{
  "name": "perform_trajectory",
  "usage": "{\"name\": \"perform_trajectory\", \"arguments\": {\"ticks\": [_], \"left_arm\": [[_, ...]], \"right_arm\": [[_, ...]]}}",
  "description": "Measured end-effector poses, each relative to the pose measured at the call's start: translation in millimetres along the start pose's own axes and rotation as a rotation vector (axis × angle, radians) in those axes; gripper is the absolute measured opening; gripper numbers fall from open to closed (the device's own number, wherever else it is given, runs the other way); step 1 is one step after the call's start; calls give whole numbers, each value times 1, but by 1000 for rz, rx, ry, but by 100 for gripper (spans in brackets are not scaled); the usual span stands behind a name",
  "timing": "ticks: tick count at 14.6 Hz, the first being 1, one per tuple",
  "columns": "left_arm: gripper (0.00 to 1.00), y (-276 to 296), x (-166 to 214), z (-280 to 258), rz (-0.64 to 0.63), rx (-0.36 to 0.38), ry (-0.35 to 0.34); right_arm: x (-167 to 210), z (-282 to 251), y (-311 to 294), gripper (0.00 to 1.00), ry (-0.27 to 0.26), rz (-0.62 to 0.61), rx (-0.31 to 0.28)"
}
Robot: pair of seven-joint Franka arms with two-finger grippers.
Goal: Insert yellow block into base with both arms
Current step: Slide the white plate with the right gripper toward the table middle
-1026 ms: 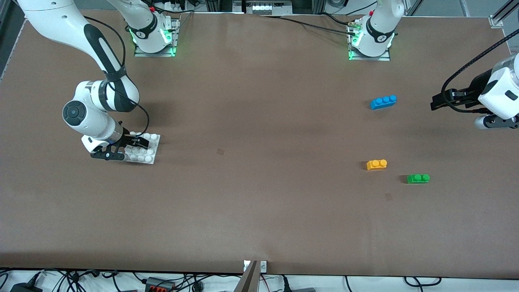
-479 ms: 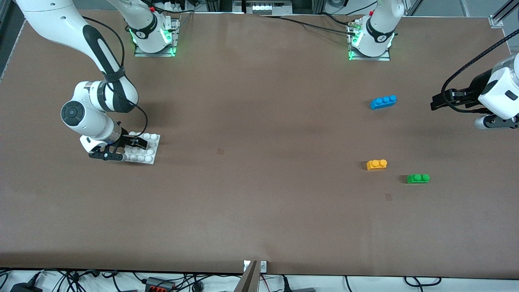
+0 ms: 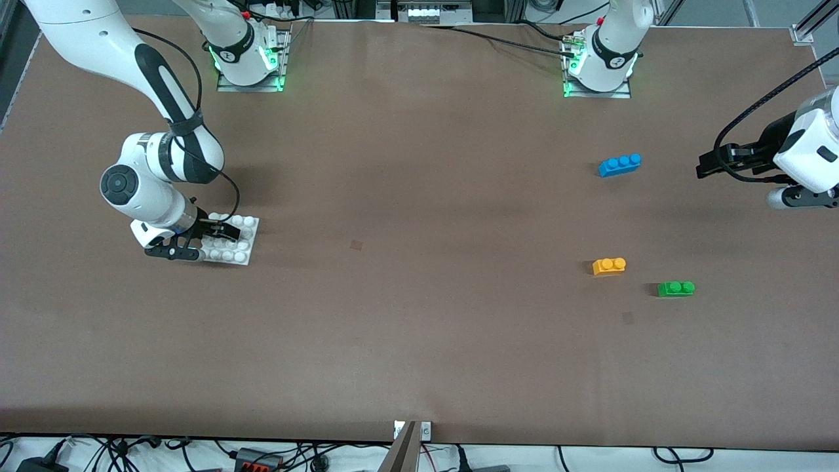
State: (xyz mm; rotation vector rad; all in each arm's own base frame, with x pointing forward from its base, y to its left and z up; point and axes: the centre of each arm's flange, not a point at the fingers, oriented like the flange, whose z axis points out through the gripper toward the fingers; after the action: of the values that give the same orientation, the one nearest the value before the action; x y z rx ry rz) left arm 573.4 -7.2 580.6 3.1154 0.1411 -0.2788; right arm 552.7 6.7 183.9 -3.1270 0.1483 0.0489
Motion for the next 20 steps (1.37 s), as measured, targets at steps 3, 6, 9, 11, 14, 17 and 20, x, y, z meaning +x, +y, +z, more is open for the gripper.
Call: {"name": "perform_trajectory", "arguments": {"ticks": [3, 6, 9, 11, 14, 17, 20], "left_arm": [[100, 0, 0, 0, 0, 0, 0], [100, 0, 0, 0, 0, 0, -1], [100, 0, 0, 0, -1, 0, -2], [100, 0, 0, 0, -1, 0, -2], [100, 0, 0, 0, -1, 0, -3], [100, -1, 0, 0, -1, 0, -3], [100, -1, 0, 0, -2, 0, -4]], "right_arm": [[0, 1, -1, 97, 1, -1, 1], [0, 0, 0, 78, 3, -1, 0], [-1, 3, -6, 61, -1, -12, 0], [-1, 3, -15, 61, 0, -28, 0], [-2, 5, -40, 63, 0, -52, 7], [-9, 4, -99, 64, 6, -88, 19], [-22, 7, -179, 64, 19, -130, 26]]}}
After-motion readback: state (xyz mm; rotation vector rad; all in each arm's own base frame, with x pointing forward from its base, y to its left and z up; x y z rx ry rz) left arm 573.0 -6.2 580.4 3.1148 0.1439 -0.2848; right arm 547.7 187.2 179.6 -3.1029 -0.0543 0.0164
